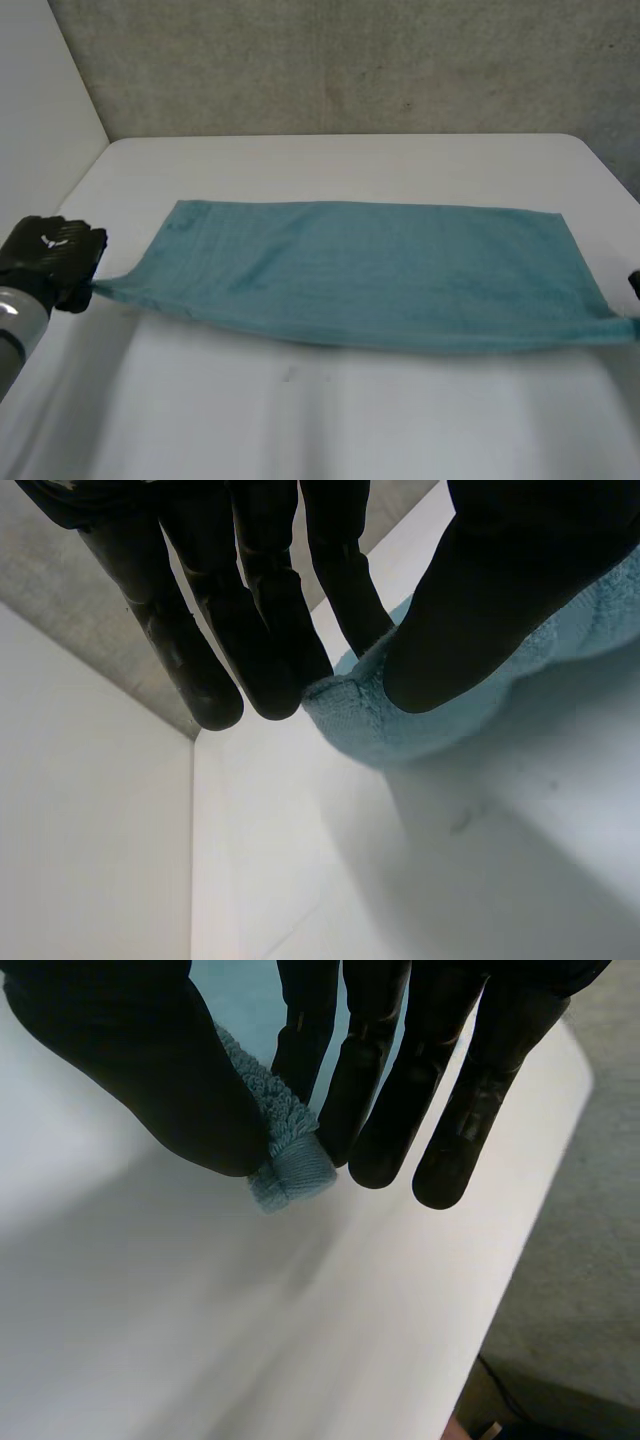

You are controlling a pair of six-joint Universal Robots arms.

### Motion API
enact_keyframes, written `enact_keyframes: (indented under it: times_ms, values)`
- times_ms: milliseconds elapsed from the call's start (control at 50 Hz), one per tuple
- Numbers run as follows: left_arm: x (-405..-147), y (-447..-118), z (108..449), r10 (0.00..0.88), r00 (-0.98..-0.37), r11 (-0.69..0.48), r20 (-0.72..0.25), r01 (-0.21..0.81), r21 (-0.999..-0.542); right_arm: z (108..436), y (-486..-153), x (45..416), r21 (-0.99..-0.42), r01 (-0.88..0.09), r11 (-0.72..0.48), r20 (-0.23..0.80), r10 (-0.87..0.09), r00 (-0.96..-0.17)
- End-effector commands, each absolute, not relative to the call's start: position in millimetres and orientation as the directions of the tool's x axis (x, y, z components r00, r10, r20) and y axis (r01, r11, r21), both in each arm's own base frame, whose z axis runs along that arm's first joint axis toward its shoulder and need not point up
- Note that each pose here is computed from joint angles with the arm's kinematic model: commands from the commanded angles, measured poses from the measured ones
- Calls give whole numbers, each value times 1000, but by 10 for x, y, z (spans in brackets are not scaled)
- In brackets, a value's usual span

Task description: Fold the laundry

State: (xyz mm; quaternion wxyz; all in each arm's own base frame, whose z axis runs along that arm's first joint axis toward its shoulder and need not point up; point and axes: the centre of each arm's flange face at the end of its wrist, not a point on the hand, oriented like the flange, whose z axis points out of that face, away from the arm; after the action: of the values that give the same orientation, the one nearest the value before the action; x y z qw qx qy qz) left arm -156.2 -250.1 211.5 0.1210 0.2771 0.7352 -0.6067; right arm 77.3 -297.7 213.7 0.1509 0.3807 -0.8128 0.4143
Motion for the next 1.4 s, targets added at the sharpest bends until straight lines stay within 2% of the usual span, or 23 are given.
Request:
enact_keyframes:
  times_ms: [20, 120, 220, 360, 540, 740, 840, 920, 980, 1100, 1120, 1200, 1300, 1400]
  values:
    - [-1747, -2996, 1963, 305, -805, 38, -509, 544, -838, 2154, -3482, 909, -715, -612, 339, 488, -385, -783]
    - [-1995, -3427, 1901, 302, -797, -57, -524, 533, -844, 2037, -3815, 961, -742, -577, 342, 483, -324, -814]
    - [-2208, -3940, 1757, 275, -794, -124, -543, 531, -838, 1938, -4169, 1130, -752, -588, 298, 534, -249, -808]
    - [-2302, -4507, 1551, 198, -792, -182, -577, 549, -816, 1766, -4580, 1174, -761, -599, 248, 588, -127, -799]
    - [-2464, -4690, 1393, 193, -770, -266, -608, 556, -788, 1648, -4853, 1349, -783, -606, 140, 606, -43, -794]
    - [-2647, -4595, 1329, 214, -758, -357, -616, 526, -772, 1582, -4879, 1518, -790, -601, 123, 605, 1, -796]
    - [-2716, -4470, 1465, 212, -756, -404, -620, 510, -760, 1632, -4838, 1533, -820, -559, 127, 565, 14, -825]
    - [-2710, -4376, 1640, 204, -758, -414, -619, 506, -757, 2153, -4735, 1475, -876, -480, 54, 483, 68, -873]
    - [-2682, -4306, 1776, 193, -764, -415, -616, 506, -756, 2433, -4592, 1489, -897, -442, 5, 442, 58, -895]
    - [-2578, -3969, 2053, 193, -773, -392, -605, 505, -769, 2707, -4317, 1549, -904, -424, -45, 425, -24, -905]
    - [-2555, -3918, 2079, 190, -775, -383, -602, 506, -772, 2765, -4155, 1569, -905, -422, -55, 425, -74, -902]
    - [-2492, -3636, 2175, 195, -806, -337, -559, 480, -810, 2730, -3937, 1480, -907, -420, -31, 420, -137, -897]
    - [-2468, -3288, 2211, 271, -863, -262, -426, 360, -896, 2527, -3752, 1294, -907, -414, 71, 397, -182, -900]
    - [-2413, -3095, 2181, 326, -897, -160, -298, 258, -953, 2236, -3616, 1221, -896, -406, 179, 356, -257, -899]
